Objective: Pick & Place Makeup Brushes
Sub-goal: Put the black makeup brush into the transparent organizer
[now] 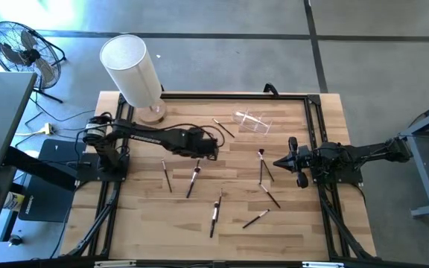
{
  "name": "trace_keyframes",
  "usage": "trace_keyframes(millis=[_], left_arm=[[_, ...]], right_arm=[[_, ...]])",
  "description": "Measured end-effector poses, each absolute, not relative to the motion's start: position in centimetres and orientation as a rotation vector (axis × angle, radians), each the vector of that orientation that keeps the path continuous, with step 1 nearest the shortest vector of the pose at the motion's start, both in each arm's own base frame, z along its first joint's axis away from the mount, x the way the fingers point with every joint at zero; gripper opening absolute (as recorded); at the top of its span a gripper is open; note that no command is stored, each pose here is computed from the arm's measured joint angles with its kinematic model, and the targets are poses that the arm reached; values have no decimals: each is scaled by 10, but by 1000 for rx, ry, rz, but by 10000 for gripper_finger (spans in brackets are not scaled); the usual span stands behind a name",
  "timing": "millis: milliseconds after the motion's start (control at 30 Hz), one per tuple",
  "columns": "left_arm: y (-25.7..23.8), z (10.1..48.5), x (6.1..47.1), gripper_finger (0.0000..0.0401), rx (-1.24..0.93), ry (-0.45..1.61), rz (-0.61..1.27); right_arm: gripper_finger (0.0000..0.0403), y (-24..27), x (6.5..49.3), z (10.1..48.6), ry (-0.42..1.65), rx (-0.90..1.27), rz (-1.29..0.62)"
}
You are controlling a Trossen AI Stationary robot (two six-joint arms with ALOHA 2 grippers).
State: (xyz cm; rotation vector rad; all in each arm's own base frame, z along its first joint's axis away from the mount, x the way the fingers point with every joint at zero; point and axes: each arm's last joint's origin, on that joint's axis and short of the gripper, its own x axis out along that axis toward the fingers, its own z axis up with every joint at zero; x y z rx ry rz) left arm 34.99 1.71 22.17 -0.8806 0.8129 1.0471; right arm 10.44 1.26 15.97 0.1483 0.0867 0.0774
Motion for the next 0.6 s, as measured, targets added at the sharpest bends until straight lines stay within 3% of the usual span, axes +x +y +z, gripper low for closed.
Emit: trace_keyframes(millis=[367, 600], left_arm=[[33, 306, 380, 0, -658, 488, 974], [88, 337, 400, 0, -600, 225, 725]], right_arm=[[0, 13, 104, 160, 87, 148, 77], [0, 13, 104, 160, 87, 148, 77]])
